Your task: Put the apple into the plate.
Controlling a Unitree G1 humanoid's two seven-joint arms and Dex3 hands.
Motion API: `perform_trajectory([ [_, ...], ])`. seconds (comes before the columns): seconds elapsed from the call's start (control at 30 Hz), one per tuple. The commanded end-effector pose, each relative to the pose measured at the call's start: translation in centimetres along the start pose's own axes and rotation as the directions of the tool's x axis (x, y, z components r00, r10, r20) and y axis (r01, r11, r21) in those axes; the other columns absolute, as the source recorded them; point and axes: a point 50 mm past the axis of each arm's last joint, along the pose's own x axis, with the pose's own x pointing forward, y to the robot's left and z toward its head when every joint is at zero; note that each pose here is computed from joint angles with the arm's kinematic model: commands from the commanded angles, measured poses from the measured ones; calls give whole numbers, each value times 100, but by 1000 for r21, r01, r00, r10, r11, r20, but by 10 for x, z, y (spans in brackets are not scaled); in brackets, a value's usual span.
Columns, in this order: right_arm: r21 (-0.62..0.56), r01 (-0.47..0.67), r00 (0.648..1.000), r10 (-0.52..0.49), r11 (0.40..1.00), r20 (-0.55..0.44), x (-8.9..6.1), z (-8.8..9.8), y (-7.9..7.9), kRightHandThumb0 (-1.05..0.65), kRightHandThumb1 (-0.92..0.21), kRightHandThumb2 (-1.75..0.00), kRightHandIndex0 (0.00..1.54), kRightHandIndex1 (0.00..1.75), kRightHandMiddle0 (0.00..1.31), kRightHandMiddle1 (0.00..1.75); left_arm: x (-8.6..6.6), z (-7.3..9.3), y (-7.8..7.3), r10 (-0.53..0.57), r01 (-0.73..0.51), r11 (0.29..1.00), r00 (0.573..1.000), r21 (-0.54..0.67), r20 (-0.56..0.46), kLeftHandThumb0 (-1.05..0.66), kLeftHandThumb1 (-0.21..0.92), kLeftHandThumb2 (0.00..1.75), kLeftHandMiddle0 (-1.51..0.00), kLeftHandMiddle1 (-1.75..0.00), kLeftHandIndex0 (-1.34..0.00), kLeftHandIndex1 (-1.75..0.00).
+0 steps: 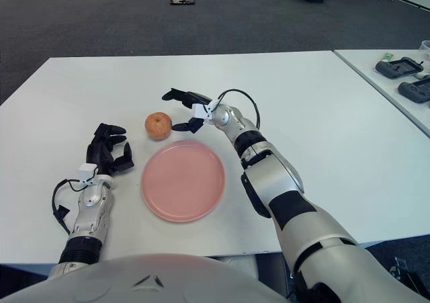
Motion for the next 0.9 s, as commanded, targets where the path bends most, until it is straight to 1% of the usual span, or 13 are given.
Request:
perform_trajectory([
  [0.0, 19, 120, 993, -120, 993, -17, -14, -13, -1, -65, -67, -95, 1, 47, 0, 73, -9, -17, 9, 31, -27, 999, 996, 40, -89, -1, 28, 138, -63, -175, -41, -175],
  [0.07, 47, 191, 982, -190, 981, -11, -24, -17, -3, -62, -67, -99, 2, 79, 0, 94, -7, -16, 10, 32, -29, 999, 996, 45, -81, -1, 27, 139, -64, -175, -42, -175],
  [0.13, 68, 235, 972, -235, 970, -7, -30, -20, -4, -59, -65, -107, 7, 117, 0, 131, -5, -14, 11, 33, -30, 998, 997, 47, -76, -1, 26, 141, -64, -175, -43, -175],
  [0.2, 80, 274, 962, -274, 958, -6, -37, -21, -5, -58, -64, -111, 10, 132, 0, 147, -4, -13, 11, 32, -29, 998, 997, 49, -71, -1, 25, 141, -65, -175, -44, -175],
  [0.23, 91, 313, 950, -314, 945, -5, -42, -22, -5, -54, -67, -103, 13, 136, 5, 153, -2, -12, 11, 31, -27, 998, 997, 52, -66, -1, 24, 142, -65, -175, -44, -175],
  [0.27, 98, 340, 940, -341, 935, -5, -46, -23, -5, -48, -71, -91, 19, 142, 13, 161, -2, -11, 11, 30, -26, 998, 998, 54, -62, -1, 23, 144, -66, -175, -46, -175],
  [0.3, 111, 375, 927, -376, 920, -7, -50, -23, -5, -44, -72, -87, 25, 148, 19, 166, -1, -9, 11, 28, -25, 998, 998, 58, -56, -1, 21, 146, -67, -175, -47, -175],
  [0.37, 138, 428, 903, -430, 893, -16, -57, -24, -2, -42, -69, -88, 37, 158, 27, 170, 1, -7, 11, 25, -22, 997, 999, 67, -47, -1, 19, 148, -69, -175, -49, -174],
  [0.4, 150, 451, 891, -453, 880, -21, -61, -24, 0, -41, -66, -91, 48, 164, 31, 172, 2, -7, 10, 24, -21, 997, 999, 72, -43, -1, 18, 149, -70, -175, -50, -174],
  [0.5, 178, 504, 862, -504, 845, -48, -72, -26, 4, -41, -60, -97, 67, 171, 38, 174, 3, -5, 11, 21, -18, 996, 999, 84, -37, -1, 16, 151, -71, -175, -51, -174],
  [0.67, 197, 565, 824, -556, 801, -103, -89, -32, 10, -43, -49, -111, 92, 174, 47, 174, 6, -3, 9, 13, -10, 995, 999, 103, -31, -1, 22, 144, -67, -175, -45, -175],
  [0.77, 208, 608, 794, -587, 766, -158, -102, -39, 15, -44, -44, -117, 100, 174, 51, 175, 7, -2, 9, 8, -4, 994, 1000, 111, -30, -1, 23, 144, -67, -175, -44, -175],
  [0.87, 227, 640, 768, -609, 734, -197, -109, -42, 19, -46, -40, -122, 106, 175, 55, 175, 8, -2, 9, 5, -2, 993, 1000, 119, -30, -1, 20, 147, -69, -175, -47, -174],
])
